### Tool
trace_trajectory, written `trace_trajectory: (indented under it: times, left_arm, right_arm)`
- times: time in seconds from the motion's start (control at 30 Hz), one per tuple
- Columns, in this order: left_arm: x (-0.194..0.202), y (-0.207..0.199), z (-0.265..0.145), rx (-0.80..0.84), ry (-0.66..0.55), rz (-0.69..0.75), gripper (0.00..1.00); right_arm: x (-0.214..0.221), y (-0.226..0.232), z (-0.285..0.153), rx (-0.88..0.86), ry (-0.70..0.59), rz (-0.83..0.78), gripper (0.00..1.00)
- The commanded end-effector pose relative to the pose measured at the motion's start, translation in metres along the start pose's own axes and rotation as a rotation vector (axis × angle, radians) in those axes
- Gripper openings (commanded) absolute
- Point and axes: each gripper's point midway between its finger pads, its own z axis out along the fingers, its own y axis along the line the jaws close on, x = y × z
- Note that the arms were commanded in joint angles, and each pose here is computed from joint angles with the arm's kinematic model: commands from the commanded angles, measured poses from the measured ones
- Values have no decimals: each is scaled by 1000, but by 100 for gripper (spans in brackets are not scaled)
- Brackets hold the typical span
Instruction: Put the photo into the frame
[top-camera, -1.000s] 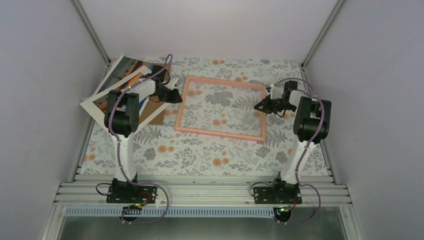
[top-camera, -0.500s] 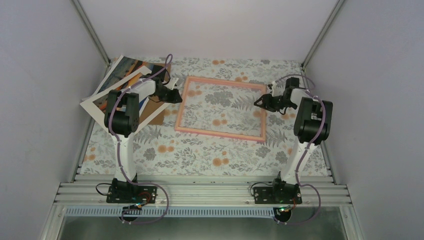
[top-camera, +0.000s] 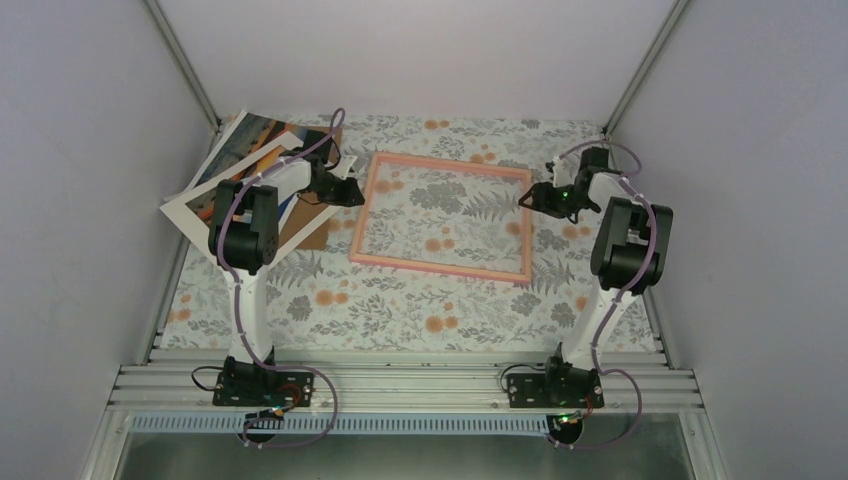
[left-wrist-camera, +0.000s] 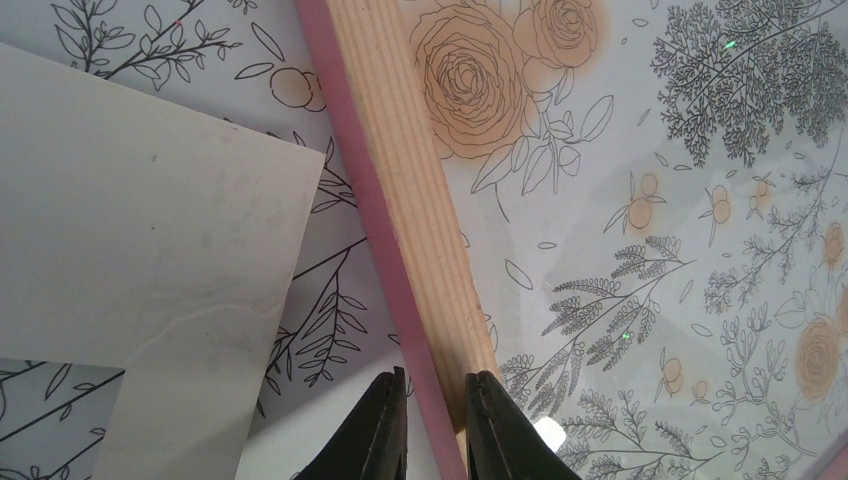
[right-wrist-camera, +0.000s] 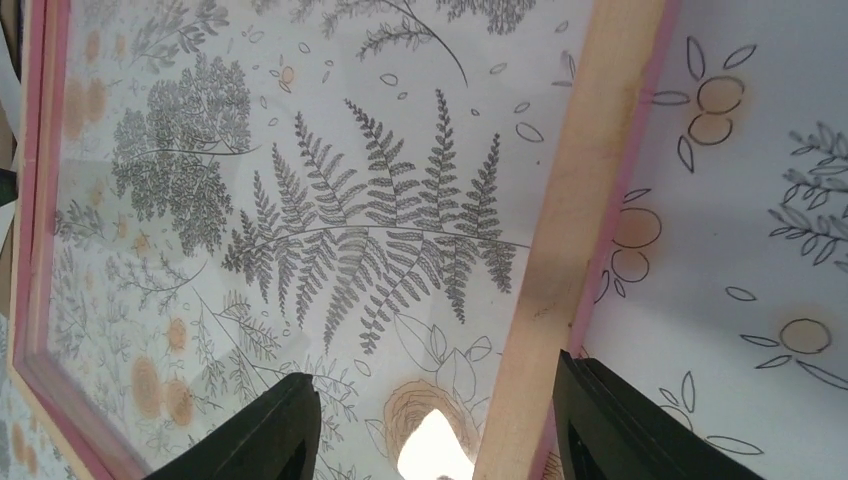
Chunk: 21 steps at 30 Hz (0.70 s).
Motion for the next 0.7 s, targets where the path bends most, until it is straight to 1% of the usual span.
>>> trace_trajectory:
  times: [0.0, 0.1, 0.2, 0.27, 0.33, 0.4, 0.43, 0.5, 0.57, 0.67]
  left_arm:
    - [23, 24, 22, -80, 68, -38, 16]
    - [22, 23, 23, -83, 68, -38, 17]
    - [16, 21, 18, -83, 47, -34, 21]
    - [5, 16, 9, -81, 7, -11, 32]
    - [-11, 7, -7, -79, -62, 33, 43]
    - [-24, -3, -24, -85, -129, 94, 54]
    - [-30, -8, -34, -93, -161, 131, 57]
    - [-33, -21, -47, -96, -196, 229, 59]
    - [-23, -30, -45, -118, -163, 352, 60]
    - [3, -44, -34, -123, -94, 488, 60]
  right_arm:
    - [-24, 13, -24, 28, -84, -97, 57]
    - [-22, 26, -17, -2, -68, -118, 55]
    - [-18, 36, -8, -29, -48, -122, 54]
    - [-16, 41, -5, -44, -40, -133, 53]
    - [-13, 48, -4, -69, -32, -155, 52]
    - [-6, 60, -5, -115, -22, -199, 50]
    - [-2, 66, -6, -133, -16, -225, 49]
    - [10, 80, -7, -166, 4, -288, 47]
    - [26, 91, -4, -198, 37, -345, 44]
    - [53, 102, 5, -219, 105, -424, 38]
